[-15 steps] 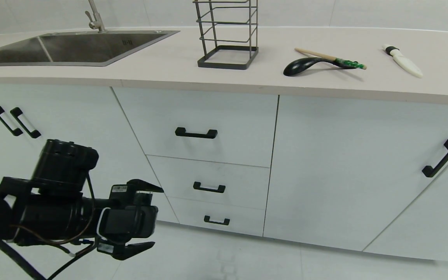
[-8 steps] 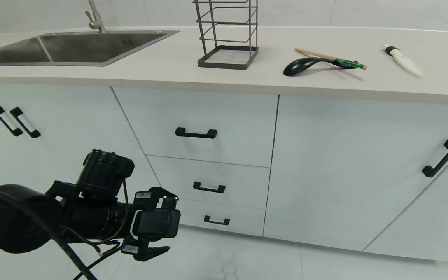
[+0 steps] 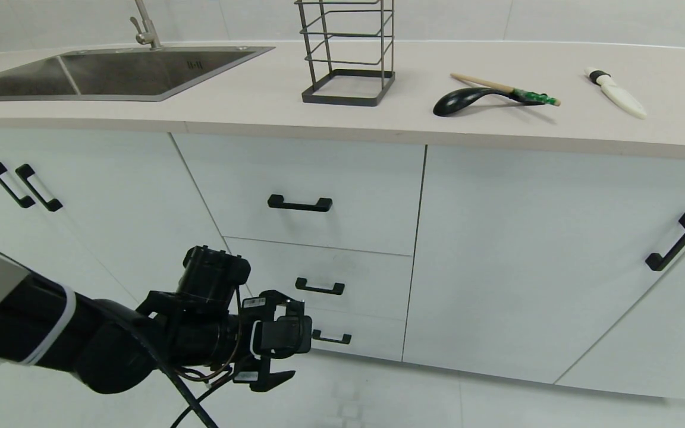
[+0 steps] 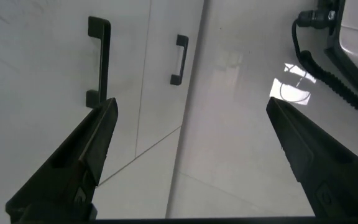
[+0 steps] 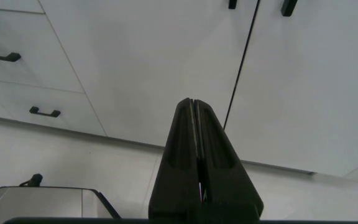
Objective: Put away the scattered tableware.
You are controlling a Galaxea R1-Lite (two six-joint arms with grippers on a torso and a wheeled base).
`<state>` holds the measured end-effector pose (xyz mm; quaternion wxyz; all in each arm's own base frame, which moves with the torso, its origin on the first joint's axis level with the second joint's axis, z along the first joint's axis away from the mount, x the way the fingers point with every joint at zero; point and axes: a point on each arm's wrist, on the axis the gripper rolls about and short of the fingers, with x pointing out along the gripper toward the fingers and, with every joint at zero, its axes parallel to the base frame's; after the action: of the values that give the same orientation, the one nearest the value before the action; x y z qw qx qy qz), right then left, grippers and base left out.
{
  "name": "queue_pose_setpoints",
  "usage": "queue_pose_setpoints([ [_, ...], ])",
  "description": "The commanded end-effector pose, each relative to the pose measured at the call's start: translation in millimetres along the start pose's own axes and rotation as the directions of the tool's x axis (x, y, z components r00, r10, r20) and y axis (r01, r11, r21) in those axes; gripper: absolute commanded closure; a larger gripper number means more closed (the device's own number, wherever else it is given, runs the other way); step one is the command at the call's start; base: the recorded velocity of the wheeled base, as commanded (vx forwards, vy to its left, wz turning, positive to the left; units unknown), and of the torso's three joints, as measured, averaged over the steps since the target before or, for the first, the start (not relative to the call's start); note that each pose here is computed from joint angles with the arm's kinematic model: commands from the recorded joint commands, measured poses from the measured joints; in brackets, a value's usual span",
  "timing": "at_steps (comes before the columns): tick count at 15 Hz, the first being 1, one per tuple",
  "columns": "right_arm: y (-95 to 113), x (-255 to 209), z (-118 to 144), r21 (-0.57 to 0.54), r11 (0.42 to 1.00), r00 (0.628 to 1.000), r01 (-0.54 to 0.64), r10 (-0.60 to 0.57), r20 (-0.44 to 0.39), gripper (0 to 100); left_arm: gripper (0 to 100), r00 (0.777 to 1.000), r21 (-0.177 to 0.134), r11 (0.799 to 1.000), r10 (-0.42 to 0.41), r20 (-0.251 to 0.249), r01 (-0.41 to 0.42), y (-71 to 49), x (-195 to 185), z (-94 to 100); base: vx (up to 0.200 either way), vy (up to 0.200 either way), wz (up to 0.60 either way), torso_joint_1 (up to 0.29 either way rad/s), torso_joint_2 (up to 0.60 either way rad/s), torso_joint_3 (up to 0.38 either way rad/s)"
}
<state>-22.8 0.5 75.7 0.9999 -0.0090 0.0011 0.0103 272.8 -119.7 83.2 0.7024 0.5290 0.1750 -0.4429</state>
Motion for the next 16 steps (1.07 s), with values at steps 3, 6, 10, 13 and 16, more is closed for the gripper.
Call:
queue_pose_setpoints([
  [3,0.0,-0.1,-0.1,0.0,1.0,1.0,0.001,-0.001,0.001,100,0,1.0,-0.03,1.0,0.002,0.006,-0.002,-2.4,21.2,-2.8,0.0,0.0,0.0,0.0,0.0,0.0],
  [6,0.0,-0.1,-0.1,0.0,1.0,1.0,-0.001,0.001,0.001,100,0,1.0,-0.048,0.999,0.014,0.011,-0.014,-1.4,31.3,-4.5,0.0,0.0,0.0,0.0,0.0,0.0],
  [10,0.0,-0.1,-0.1,0.0,1.0,1.0,0.001,-0.001,0.001,100,0,0.998,-0.058,0.997,0.056,0.018,-0.055,11.1,53.9,-9.3,0.0,0.0,0.0,0.0,0.0,0.0],
  [13,0.0,-0.1,-0.1,0.0,1.0,1.0,-0.001,0.001,0.001,100,0,0.998,-0.064,0.996,0.066,0.019,-0.065,21.0,71.1,-12.6,0.0,0.0,0.0,0.0,0.0,0.0],
  [16,0.0,-0.1,-0.1,0.0,1.0,1.0,-0.001,0.001,0.001,100,0,0.997,-0.065,0.995,0.08,0.024,-0.078,27.5,78.7,-13.0,0.0,0.0,0.0,0.0,0.0,0.0],
])
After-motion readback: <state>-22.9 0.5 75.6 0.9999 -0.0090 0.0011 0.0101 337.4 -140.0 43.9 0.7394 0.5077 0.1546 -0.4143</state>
